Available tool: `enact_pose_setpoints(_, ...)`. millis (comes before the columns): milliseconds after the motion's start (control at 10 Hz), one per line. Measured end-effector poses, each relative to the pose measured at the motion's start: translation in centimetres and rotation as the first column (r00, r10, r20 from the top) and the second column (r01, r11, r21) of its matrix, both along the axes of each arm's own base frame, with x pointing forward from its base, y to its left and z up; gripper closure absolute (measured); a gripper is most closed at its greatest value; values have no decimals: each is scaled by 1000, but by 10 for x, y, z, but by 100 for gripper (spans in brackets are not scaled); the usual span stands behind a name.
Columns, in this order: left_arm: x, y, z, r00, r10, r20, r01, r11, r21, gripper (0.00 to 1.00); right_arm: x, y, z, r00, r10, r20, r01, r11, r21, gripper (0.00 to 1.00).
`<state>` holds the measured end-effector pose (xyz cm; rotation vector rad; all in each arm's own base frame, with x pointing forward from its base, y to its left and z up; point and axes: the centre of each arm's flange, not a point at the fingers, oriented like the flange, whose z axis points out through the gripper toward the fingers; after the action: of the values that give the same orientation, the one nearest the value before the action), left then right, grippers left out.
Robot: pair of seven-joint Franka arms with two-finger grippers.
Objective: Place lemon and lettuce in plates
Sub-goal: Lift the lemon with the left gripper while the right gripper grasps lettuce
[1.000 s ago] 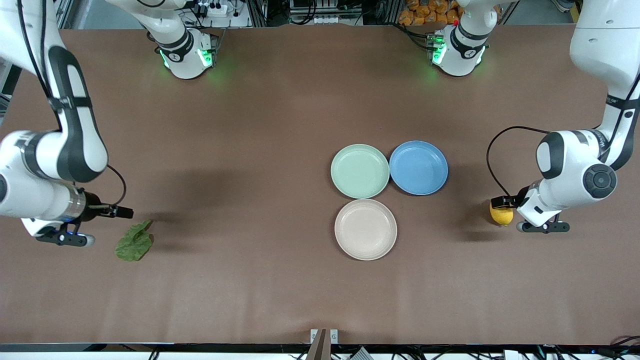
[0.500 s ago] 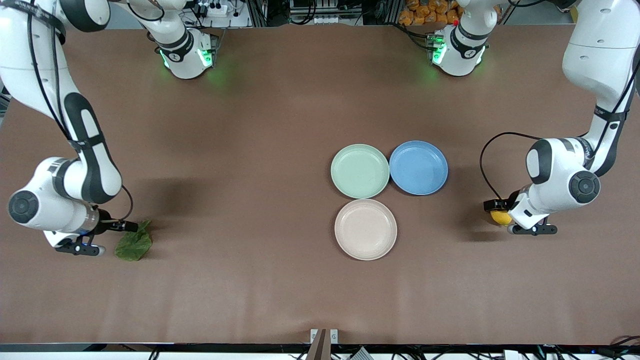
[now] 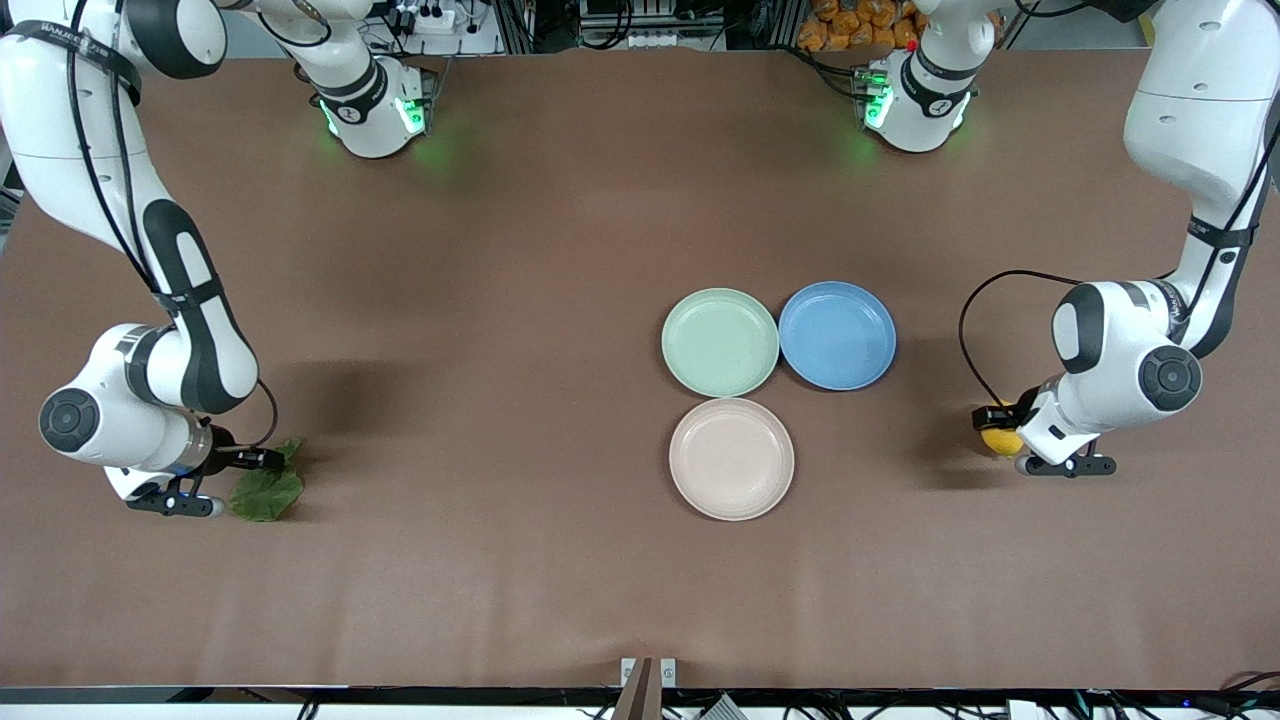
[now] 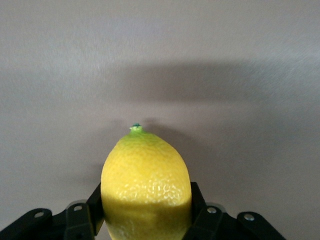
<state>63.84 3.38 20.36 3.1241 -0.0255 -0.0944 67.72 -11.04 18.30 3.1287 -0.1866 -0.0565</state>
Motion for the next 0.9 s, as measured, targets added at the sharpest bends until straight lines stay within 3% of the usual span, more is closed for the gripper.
enact_pose_setpoints(200, 18, -10, 26, 998, 22, 61, -21, 1000, -12, 33, 4, 2, 3, 1000, 3, 11, -3, 1000, 0, 69)
enact_pose_setpoints(400, 35, -33, 55, 988, 107, 110, -98, 992, -84, 33, 11, 2, 12, 1000, 5, 30, -5, 1000, -2, 96)
enact_pose_setpoints(600, 45, -56, 73, 980, 146, 133, -125, 980, -153, 33, 21, 11, 30, 1000, 19, 9, -19, 1000, 3, 96)
enact_pose_setpoints(900, 45, -117, 82, 974, 194, 114, -167, 963, -213, 33, 40, 32, 102, 998, 49, -48, -48, 999, 23, 96)
